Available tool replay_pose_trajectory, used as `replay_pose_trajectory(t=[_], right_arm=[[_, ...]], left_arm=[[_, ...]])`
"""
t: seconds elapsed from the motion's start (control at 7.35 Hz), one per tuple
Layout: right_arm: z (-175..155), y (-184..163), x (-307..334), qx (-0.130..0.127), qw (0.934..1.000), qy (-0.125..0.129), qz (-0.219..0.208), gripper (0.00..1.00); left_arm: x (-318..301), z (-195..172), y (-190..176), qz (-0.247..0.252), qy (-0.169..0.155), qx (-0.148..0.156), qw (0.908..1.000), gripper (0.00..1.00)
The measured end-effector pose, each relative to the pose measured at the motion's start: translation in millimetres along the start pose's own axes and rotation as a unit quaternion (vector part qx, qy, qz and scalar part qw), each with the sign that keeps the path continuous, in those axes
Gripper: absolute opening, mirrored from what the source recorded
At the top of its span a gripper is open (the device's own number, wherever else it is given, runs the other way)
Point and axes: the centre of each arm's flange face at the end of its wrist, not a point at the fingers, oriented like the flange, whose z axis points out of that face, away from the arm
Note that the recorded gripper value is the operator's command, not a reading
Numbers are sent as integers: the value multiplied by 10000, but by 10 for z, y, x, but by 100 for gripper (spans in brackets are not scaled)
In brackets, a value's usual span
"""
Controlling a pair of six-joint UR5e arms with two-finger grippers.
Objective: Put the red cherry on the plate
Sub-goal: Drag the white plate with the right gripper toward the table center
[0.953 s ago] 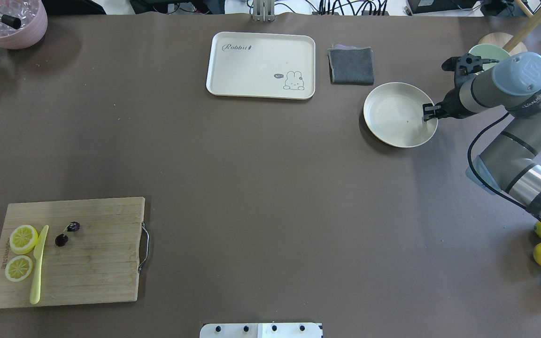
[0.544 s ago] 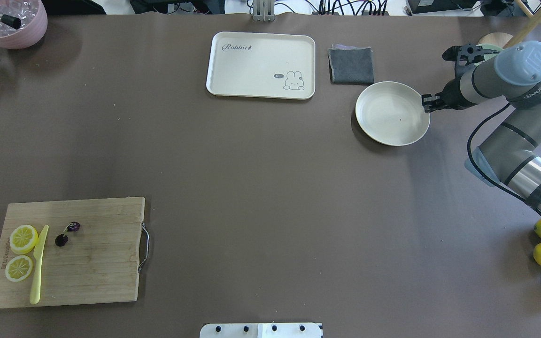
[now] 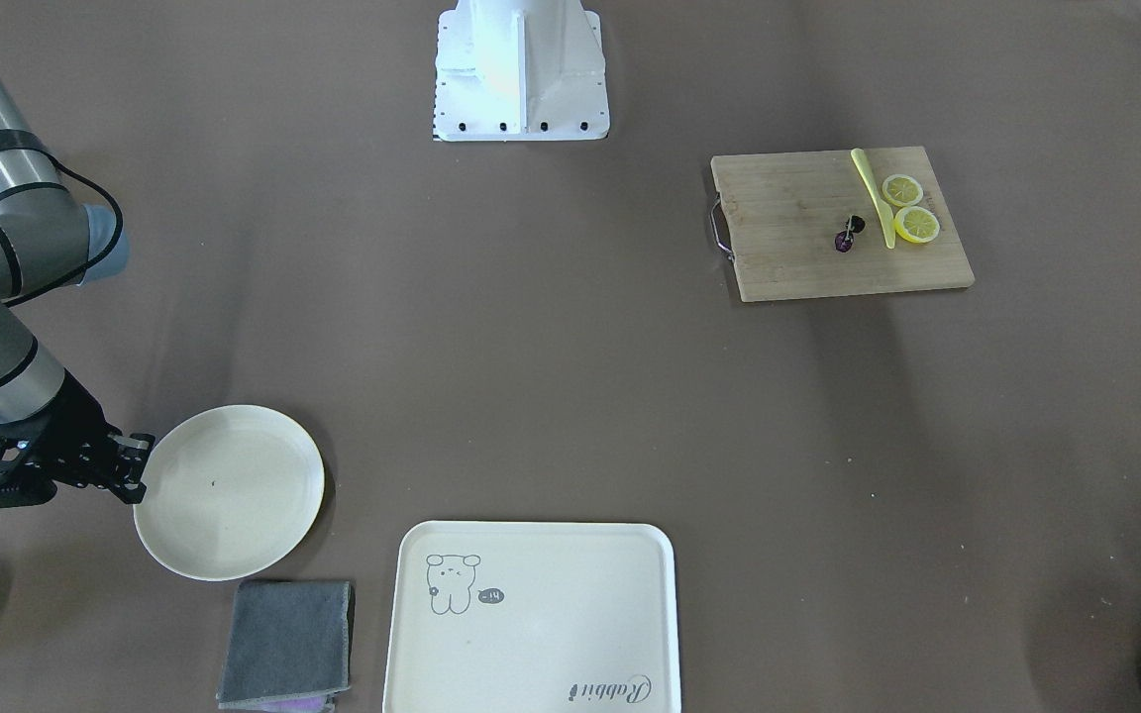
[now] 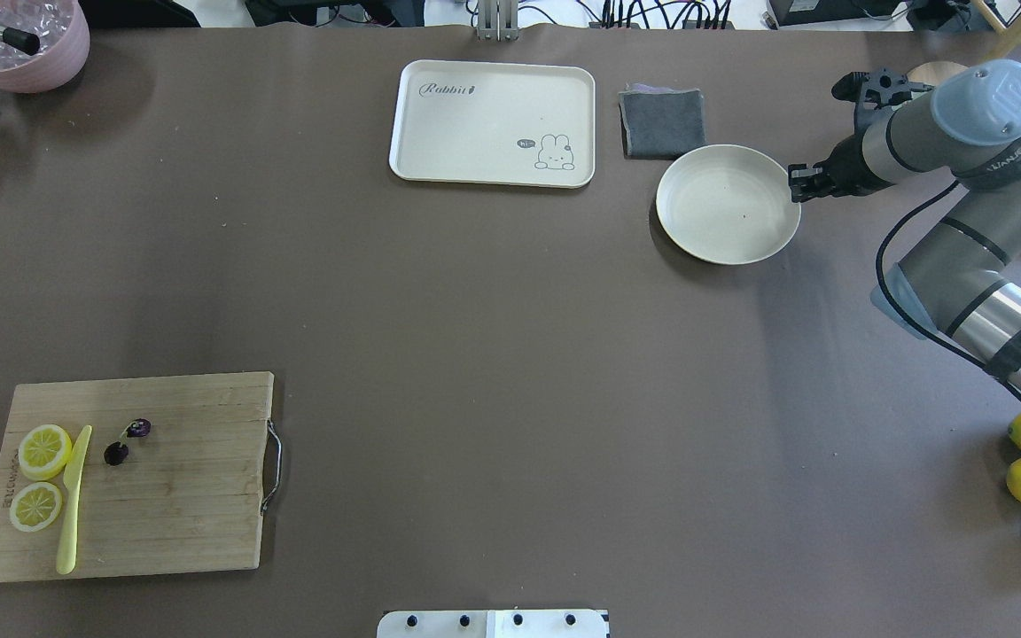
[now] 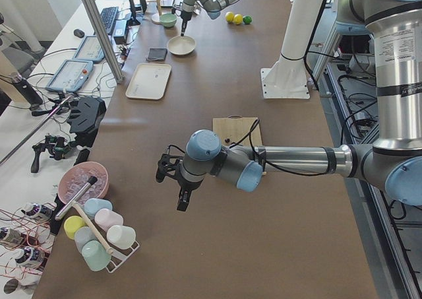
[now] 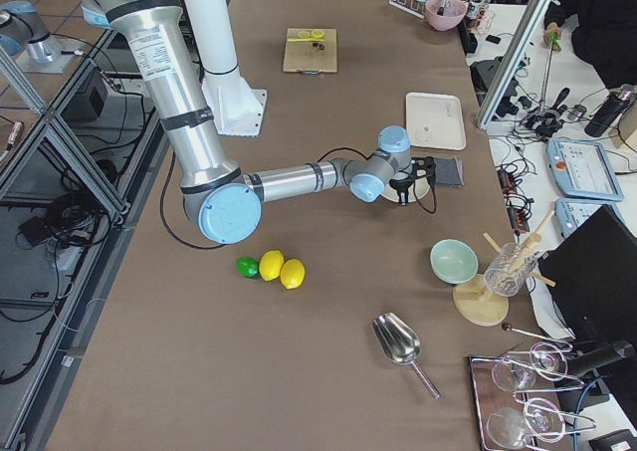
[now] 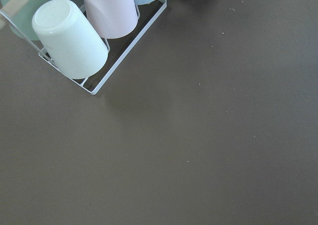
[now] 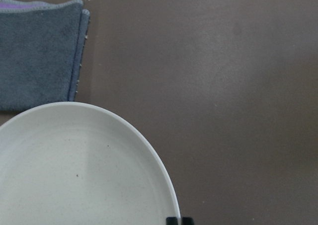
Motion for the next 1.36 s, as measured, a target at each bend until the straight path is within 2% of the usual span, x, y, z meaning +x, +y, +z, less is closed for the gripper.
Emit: replay_pose_trajectory(t=[0.41,0.68,0.95,1.36], right_arm=[[-507,-212,-280,-198,9971,-718,172,0],[-647,-96,-797,-297,9934,-1084,245,0],[-536,203,-1695,-309,9902,-1341,242,0],[-92,918,-2721,-62,9911,-1316,180,0]], left_arm=[[-16,7,19,-18,-5,-13,10000,98],[-35,18,51,-39,-10,-36,10000,98],[-50,29,76,-58,-15,-55,10000,98],[-71,49,86,-78,-20,-77,9999,98]])
